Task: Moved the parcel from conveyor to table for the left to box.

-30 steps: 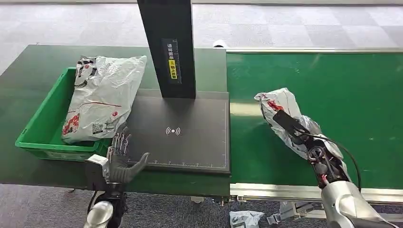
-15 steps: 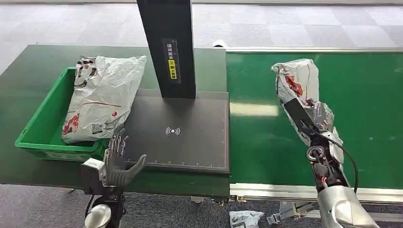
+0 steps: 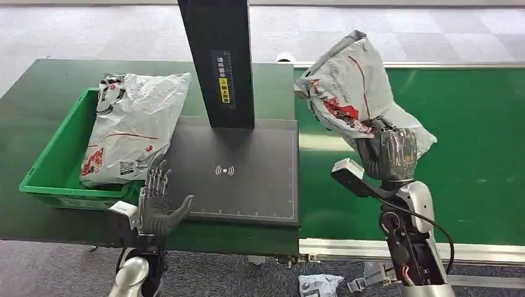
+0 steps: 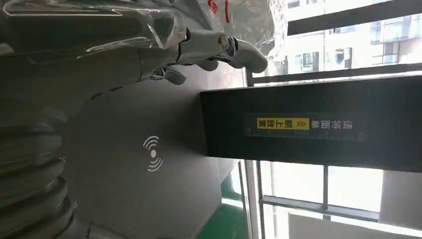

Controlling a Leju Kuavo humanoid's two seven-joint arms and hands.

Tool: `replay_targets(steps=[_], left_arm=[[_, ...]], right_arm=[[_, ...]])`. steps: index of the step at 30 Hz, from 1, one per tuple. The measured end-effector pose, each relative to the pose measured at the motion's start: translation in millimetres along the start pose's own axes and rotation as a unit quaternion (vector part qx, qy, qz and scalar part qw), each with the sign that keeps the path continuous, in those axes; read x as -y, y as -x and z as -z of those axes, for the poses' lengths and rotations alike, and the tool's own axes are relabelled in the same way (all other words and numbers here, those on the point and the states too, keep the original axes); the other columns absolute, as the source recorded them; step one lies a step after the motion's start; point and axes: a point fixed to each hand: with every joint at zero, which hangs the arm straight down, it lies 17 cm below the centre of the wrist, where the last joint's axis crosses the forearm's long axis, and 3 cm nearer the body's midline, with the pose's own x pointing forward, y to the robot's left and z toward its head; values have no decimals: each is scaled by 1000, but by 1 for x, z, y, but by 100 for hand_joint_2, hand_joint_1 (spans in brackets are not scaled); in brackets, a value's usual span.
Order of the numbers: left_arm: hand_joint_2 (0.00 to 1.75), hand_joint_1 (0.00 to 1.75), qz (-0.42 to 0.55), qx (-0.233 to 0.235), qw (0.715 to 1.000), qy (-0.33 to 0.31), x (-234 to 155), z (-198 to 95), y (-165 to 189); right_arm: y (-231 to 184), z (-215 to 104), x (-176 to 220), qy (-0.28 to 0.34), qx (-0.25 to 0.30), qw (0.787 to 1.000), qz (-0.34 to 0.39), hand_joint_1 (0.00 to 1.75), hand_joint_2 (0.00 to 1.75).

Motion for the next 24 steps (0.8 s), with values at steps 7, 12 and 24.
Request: replay_targets(steps=[7, 12, 24], left_arm=[[175, 0, -1, -2, 1000, 4, 0, 2, 2], [175, 0, 0, -3, 1000, 6, 0, 2, 3], [175, 0, 2, -5, 1000, 8, -1, 1, 5]], right_arm=[[-42, 7, -41, -98, 76, 992, -15, 175, 175], [-45, 7, -51, -119, 90, 989, -21, 175, 175], [-41, 3, -63, -150, 92, 984, -27, 175, 175]])
